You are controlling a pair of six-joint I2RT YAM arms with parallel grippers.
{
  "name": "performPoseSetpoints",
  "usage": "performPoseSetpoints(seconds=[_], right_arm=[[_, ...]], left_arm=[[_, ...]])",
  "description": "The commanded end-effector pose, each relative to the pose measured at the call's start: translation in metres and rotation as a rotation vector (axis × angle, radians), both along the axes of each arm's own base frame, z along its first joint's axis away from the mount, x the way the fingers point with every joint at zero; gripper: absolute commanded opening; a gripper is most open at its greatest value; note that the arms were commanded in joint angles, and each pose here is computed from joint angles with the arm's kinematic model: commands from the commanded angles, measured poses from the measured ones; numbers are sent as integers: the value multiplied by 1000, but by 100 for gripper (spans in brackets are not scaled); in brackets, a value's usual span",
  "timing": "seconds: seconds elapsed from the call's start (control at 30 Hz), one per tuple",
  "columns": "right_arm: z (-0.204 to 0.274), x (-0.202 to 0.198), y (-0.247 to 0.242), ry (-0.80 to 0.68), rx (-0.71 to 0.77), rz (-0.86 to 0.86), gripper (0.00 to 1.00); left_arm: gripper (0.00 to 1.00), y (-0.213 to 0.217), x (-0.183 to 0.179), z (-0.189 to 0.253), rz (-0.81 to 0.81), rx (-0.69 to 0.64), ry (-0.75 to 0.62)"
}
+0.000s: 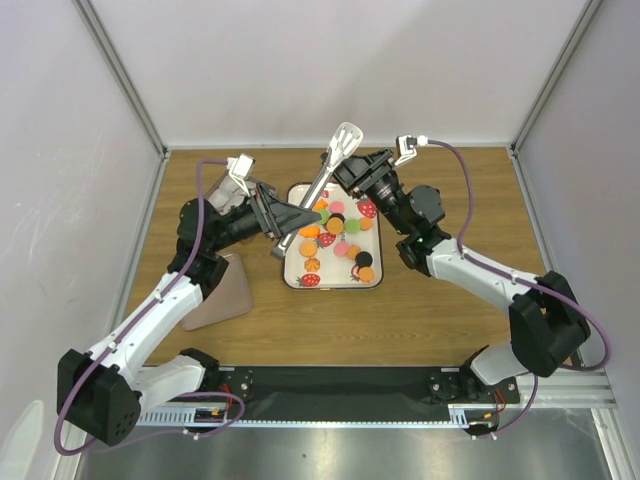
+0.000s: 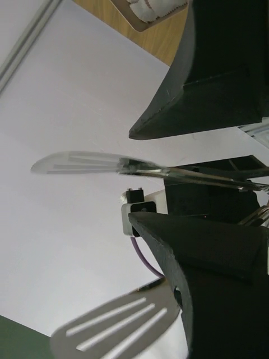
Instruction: Pack the cookies
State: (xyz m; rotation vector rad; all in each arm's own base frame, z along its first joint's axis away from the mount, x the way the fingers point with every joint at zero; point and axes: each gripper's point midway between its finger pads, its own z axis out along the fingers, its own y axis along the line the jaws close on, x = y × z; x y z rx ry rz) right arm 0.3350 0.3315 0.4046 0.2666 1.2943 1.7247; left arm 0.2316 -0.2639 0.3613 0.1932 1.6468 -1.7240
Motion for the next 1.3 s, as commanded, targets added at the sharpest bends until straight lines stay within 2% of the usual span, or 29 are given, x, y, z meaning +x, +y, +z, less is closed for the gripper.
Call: performPoseSetpoints(seconds=[0.0,0.07,0.23,0.53,0.63,0.67,0.87,0.97,1.27], right_arm=[[22,-3,-17,-51,-17,-92,62],[24,-2,-24,-53,-27,-117,66],[3,15,-47,54,-82,-183,73],[-31,31,-122,174,-154,-335,77],[-51,34,-151,217,-271,-406,77],[-71,33,-158,278,-337,-418,77],[-124,21,-220,383,-637,-533,77],[-141,15,-238,407,-748,-550,77],[-160,15,-248,420,-932,-510,78]], left_arm=[[58,6,-4,21,22,-27,-83],[58,5,-3,21,20,-25,-79],[58,5,-4,24,19,-26,-86],[58,6,-2,23,27,-13,-82],[58,6,-1,22,32,-1,-78],[58,6,-1,21,35,9,-85],[57,16,18,-13,163,185,-56],[56,25,26,-50,227,310,22],[52,46,31,-126,385,636,93]])
